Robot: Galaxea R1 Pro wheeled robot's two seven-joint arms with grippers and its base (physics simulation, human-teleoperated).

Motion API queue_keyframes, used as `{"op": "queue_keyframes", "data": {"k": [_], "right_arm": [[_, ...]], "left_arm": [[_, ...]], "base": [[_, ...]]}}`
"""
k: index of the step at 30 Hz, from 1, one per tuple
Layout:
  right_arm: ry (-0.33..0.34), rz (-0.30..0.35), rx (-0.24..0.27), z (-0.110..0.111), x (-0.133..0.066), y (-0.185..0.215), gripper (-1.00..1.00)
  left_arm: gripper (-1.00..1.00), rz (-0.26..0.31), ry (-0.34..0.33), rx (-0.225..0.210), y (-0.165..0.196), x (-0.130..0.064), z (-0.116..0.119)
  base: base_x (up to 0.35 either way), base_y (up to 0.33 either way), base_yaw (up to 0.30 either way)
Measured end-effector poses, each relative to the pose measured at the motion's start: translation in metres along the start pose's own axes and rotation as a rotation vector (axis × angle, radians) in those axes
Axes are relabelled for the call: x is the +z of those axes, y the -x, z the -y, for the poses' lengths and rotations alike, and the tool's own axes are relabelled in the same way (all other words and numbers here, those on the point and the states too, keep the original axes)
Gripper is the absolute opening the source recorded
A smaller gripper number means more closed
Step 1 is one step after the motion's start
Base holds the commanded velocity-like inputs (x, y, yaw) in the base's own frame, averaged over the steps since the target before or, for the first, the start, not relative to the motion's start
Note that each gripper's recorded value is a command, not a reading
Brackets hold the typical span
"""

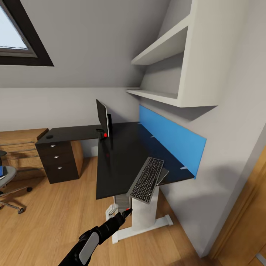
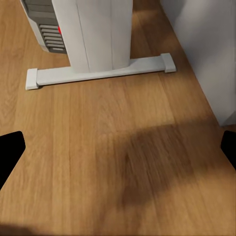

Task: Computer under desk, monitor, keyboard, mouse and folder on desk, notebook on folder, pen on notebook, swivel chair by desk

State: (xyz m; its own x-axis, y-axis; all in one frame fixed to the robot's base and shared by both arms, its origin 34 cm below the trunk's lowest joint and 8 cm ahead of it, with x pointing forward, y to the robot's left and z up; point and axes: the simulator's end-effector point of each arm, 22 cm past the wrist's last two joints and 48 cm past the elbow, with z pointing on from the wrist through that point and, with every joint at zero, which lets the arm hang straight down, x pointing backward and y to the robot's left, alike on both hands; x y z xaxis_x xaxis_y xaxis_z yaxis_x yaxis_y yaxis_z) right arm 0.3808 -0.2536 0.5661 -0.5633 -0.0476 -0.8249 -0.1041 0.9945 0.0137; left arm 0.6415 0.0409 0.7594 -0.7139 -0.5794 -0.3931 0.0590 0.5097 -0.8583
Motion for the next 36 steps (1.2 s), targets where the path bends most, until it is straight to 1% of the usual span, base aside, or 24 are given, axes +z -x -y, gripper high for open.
{"op": "queue_keyframes", "data": {"k": [14,20,29,36], "right_arm": [[0.000,0.003,-0.001,0.0006,-0.0001,0.0007,1.00],[0.001,-0.001,0.000,-0.0002,0.0000,-0.0001,1.00],[0.002,-0.001,0.000,-0.0007,-0.0001,-0.0003,1.00],[0.003,-0.002,0.001,-0.0014,0.0001,-0.0004,1.00]], "left_arm": [[1.00,-0.003,-0.001,-0.002,-0.0018,0.0003,0.0000],[1.00,-0.005,-0.012,-0.005,-0.0027,-0.0001,0.0013],[1.00,-0.009,-0.012,-0.008,-0.0051,-0.0002,0.0007],[1.00,-0.009,-0.012,-0.008,-0.0049,-0.0004,0.0000]], "base": [[0.000,0.000,0.000],[0.010,0.000,0.000],[0.188,-0.032,0.000],[0.059,-0.009,0.000]]}}
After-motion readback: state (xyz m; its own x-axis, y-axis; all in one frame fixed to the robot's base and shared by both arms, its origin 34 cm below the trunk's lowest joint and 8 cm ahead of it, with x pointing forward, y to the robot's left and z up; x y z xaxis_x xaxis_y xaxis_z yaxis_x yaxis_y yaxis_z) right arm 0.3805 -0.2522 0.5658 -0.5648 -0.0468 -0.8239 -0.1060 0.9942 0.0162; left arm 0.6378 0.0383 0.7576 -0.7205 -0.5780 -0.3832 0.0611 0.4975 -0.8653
